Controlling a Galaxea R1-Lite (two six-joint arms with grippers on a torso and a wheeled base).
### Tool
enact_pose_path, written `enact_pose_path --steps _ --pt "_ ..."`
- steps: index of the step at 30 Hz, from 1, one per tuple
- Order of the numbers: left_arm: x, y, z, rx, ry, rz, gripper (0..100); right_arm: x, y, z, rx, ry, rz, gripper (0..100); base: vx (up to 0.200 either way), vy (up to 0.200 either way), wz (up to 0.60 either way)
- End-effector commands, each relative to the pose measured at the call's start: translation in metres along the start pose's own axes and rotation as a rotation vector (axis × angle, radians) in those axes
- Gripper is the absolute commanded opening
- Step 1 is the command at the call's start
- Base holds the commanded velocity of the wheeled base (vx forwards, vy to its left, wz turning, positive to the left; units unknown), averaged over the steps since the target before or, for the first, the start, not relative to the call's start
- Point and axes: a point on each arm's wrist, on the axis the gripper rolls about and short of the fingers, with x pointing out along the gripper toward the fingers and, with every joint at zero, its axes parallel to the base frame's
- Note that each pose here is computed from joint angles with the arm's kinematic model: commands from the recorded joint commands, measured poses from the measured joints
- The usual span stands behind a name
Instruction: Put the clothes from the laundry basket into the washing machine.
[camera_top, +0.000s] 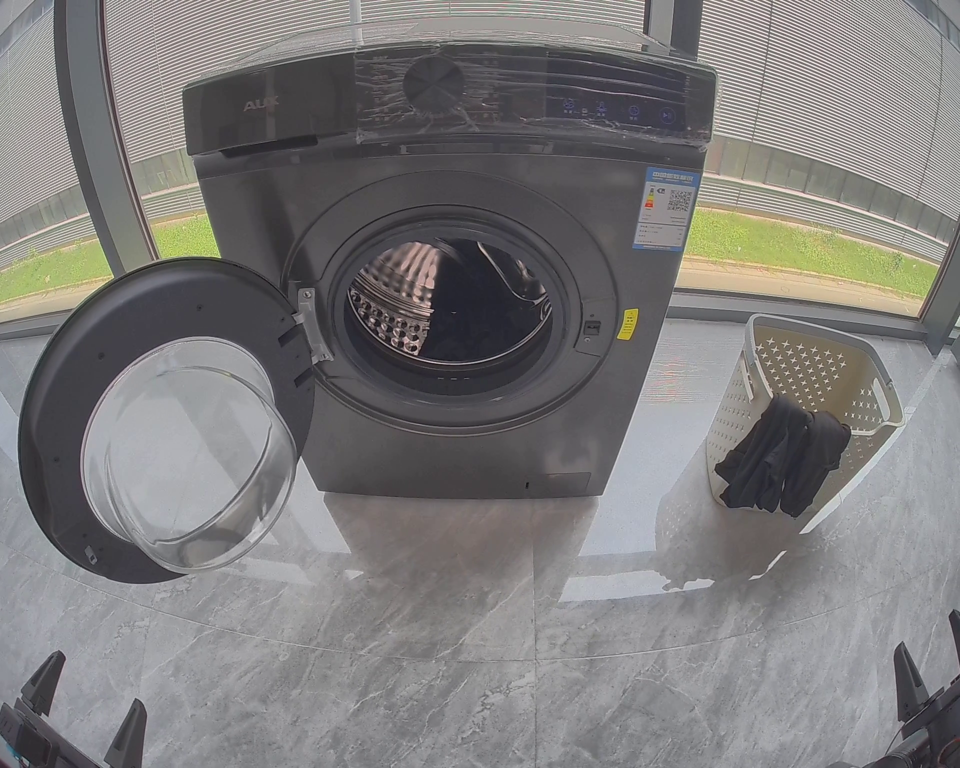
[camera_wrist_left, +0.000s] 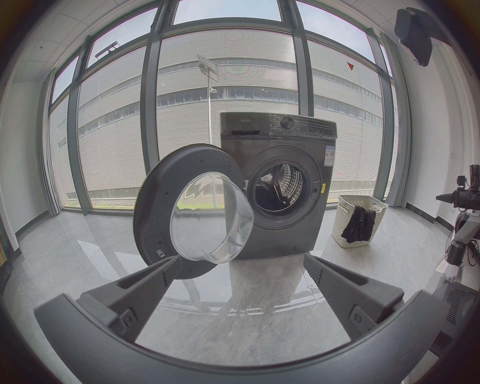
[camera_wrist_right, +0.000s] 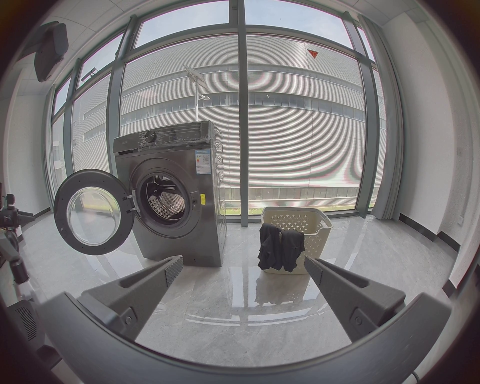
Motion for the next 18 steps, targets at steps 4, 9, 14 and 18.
enact_pose_path --steps 4,9,14,18 --pt "0.0004 -0.0002 -0.0047 0.002 0.003 -0.001 100 0.0005 0.0000 -0.0042 0.000 0.006 -0.001 100 0.000 0.000 0.00" --pt "0.0004 -0.0002 -0.0047 0.000 0.003 -0.001 100 0.0005 0.0000 -0.0042 0.000 0.006 -0.001 100 0.040 0.000 0.00" --pt "0.0005 -0.0002 -0.0047 -0.003 0.004 -0.001 100 0.0005 0.0000 -0.0042 0.000 0.006 -0.001 100 0.200 0.000 0.00" --pt "0.0004 -0.0002 -0.0047 -0.003 0.003 -0.001 100 0.0005 0.0000 -0.0042 0.000 0.006 -0.001 100 0.100 0.000 0.00"
